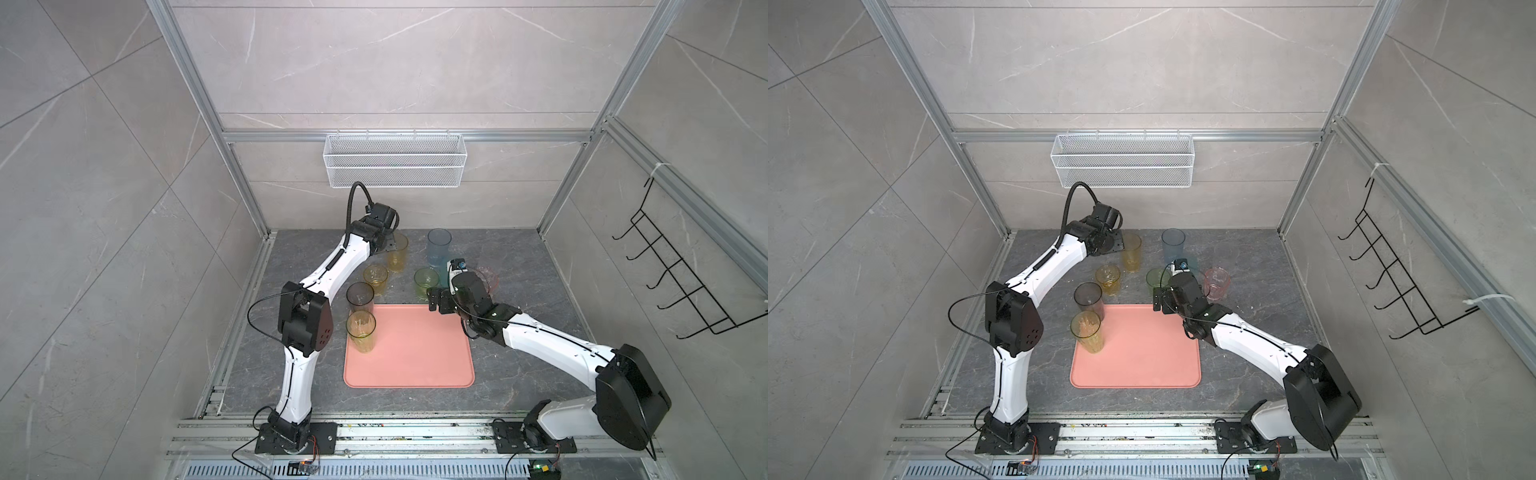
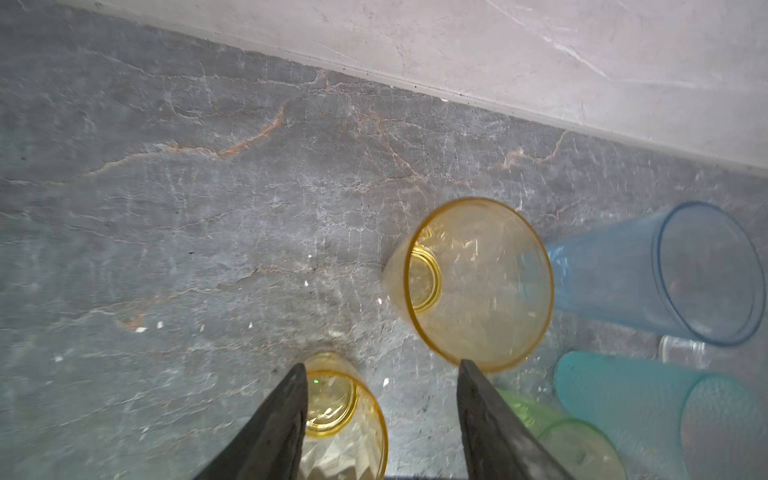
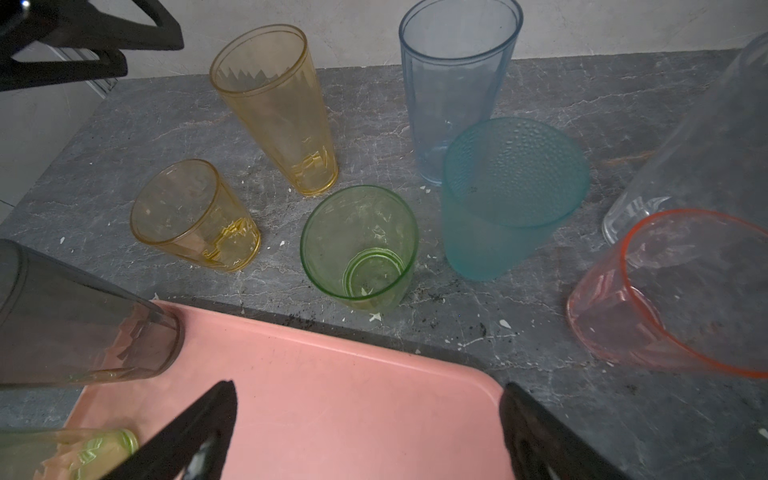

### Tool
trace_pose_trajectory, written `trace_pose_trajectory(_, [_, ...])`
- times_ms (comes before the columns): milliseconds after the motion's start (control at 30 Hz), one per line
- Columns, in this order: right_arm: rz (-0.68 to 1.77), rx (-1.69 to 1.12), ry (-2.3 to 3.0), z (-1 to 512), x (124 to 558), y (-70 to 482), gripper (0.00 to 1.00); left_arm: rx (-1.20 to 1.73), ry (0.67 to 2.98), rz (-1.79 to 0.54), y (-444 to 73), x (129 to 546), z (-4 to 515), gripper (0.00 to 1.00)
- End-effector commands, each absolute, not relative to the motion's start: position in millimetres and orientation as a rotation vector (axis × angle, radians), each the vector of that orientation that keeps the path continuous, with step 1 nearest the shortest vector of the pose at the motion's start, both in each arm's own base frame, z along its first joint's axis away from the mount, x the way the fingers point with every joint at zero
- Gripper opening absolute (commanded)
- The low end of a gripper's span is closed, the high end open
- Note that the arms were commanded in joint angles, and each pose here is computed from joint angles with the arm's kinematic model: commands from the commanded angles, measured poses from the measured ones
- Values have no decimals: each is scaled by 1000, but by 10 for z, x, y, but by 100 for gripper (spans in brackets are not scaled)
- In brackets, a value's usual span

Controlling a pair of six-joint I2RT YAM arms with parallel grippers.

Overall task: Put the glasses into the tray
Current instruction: 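Lower the left gripper onto the tall yellow glass and close on its rim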

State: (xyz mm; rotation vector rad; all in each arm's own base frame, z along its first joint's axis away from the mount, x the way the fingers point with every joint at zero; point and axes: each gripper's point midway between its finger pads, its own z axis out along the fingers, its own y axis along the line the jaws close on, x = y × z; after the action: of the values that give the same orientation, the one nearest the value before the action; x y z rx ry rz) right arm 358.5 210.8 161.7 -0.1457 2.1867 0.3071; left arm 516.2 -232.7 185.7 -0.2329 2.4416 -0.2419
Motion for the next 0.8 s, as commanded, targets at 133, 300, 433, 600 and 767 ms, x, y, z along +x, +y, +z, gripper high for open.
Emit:
trace_pose_trajectory(133, [317,-128,2170,1672,3575,2112,100,-333,2427,-460,-2500,5408,1865,58])
trace_pose_trajectory(300, [310,-128,2174,1667,3583,2110,100,-344,2445,-499,-2557,5488,1787,56])
trace_pose_trajectory(433, [309,-132,2179,1663,3583,2117,100,-356,2449,-501,-2573,5537,1726,50])
trace_pose_trajectory(600, [302,-135,2185,1640,3591,2118,99,-350,2472,-498,-2608,5578,1579,44])
trace_pose_trajectory(767, [302,-134,2186,1639,3594,2119,100,-347,2476,-499,-2602,5602,1547,37])
